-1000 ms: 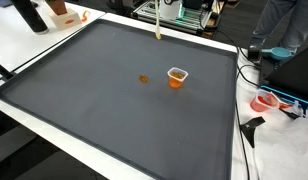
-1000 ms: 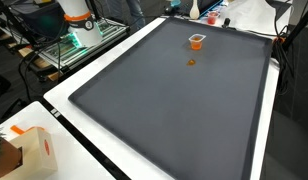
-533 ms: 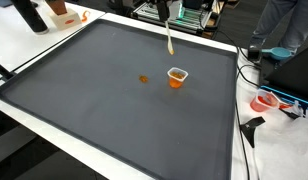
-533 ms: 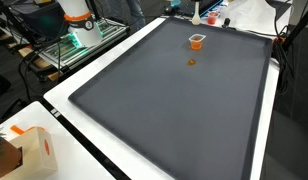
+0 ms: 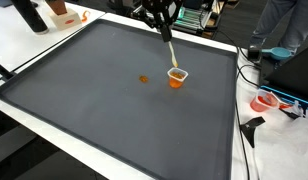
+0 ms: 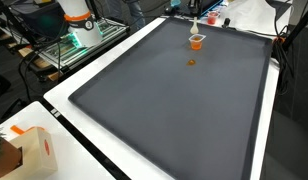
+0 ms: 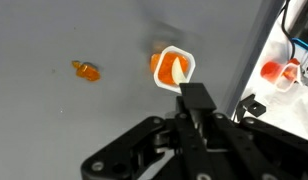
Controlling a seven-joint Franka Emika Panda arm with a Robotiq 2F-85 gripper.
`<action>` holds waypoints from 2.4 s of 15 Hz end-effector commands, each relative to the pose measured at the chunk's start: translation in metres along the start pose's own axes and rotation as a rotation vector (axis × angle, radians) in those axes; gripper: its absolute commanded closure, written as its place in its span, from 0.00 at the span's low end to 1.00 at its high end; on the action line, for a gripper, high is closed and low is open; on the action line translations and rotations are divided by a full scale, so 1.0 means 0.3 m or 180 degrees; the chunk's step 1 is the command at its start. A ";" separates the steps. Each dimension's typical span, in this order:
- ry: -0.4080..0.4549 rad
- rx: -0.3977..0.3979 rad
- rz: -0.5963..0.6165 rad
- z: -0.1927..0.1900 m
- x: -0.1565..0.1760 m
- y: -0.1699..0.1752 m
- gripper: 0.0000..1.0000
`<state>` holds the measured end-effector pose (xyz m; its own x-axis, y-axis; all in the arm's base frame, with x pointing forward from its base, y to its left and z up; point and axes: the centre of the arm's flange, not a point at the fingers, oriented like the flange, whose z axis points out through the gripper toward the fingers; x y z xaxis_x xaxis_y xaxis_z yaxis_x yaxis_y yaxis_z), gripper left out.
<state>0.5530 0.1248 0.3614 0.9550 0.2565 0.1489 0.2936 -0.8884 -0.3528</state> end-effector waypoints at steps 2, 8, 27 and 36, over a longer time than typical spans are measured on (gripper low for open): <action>0.0043 0.0066 -0.0047 0.098 -0.013 0.021 0.97; 0.0118 -0.0014 -0.0112 0.172 -0.003 0.030 0.97; 0.0113 0.0539 -0.0023 0.262 -0.037 0.132 0.97; -0.0018 0.0780 0.0164 0.271 -0.052 0.152 0.97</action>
<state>0.5567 0.1161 0.2735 0.9639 0.2277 0.1382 0.2661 -0.8009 -0.5364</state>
